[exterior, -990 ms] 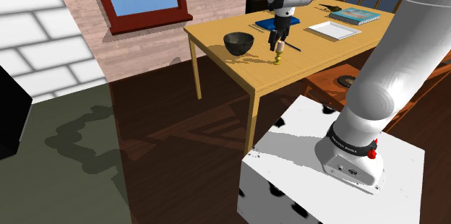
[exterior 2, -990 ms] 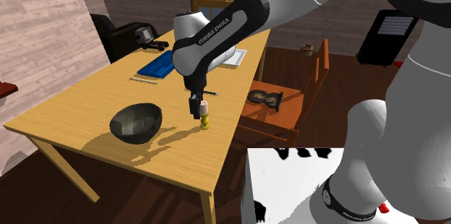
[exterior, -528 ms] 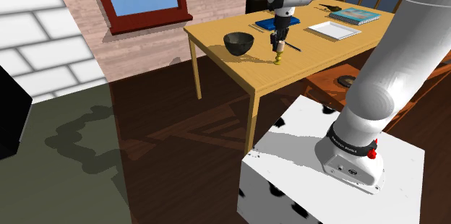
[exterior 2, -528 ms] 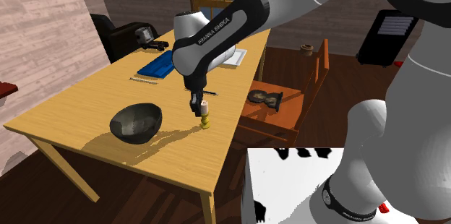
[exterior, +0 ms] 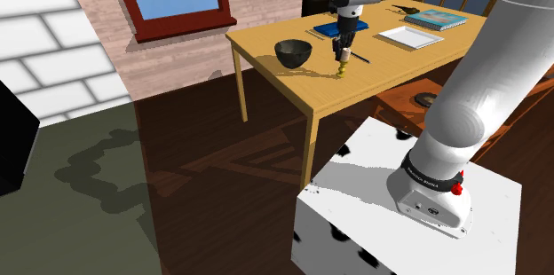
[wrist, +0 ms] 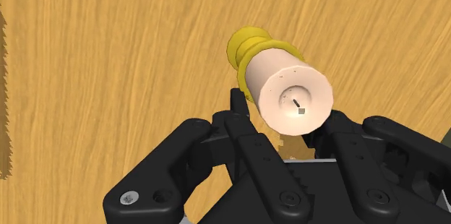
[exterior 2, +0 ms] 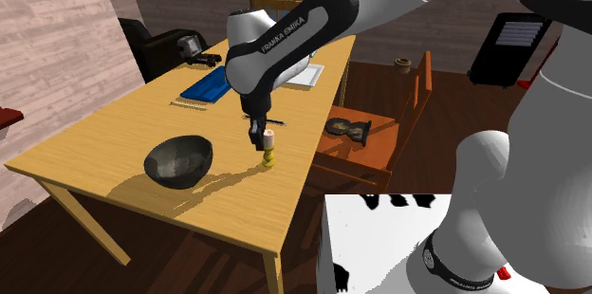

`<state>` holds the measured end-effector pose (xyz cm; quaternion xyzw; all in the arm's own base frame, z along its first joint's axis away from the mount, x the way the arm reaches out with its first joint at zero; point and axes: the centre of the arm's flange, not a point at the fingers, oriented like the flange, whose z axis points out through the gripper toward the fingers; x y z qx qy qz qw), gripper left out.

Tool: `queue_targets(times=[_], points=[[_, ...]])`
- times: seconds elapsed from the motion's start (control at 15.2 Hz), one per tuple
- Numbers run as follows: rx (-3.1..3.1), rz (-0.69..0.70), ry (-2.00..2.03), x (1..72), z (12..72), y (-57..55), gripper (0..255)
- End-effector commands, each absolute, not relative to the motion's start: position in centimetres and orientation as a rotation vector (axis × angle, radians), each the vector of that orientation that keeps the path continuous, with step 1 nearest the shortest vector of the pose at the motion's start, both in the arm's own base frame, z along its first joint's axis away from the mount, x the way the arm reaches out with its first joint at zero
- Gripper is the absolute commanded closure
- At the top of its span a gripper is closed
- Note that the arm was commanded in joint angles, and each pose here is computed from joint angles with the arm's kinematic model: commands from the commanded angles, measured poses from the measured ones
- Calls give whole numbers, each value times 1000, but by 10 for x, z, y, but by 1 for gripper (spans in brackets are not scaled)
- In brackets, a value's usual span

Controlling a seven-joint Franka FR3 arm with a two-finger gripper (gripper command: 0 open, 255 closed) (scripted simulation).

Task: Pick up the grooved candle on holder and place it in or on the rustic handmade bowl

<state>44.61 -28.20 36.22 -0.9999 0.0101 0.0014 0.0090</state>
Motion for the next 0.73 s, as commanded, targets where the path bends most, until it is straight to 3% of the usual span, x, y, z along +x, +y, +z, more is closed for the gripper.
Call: queue_targets(times=[0.0, 0.66], points=[[-3123, 5, 32, 446, 372, -283, 255], [-3123, 5, 32, 446, 425, -283, 255]])
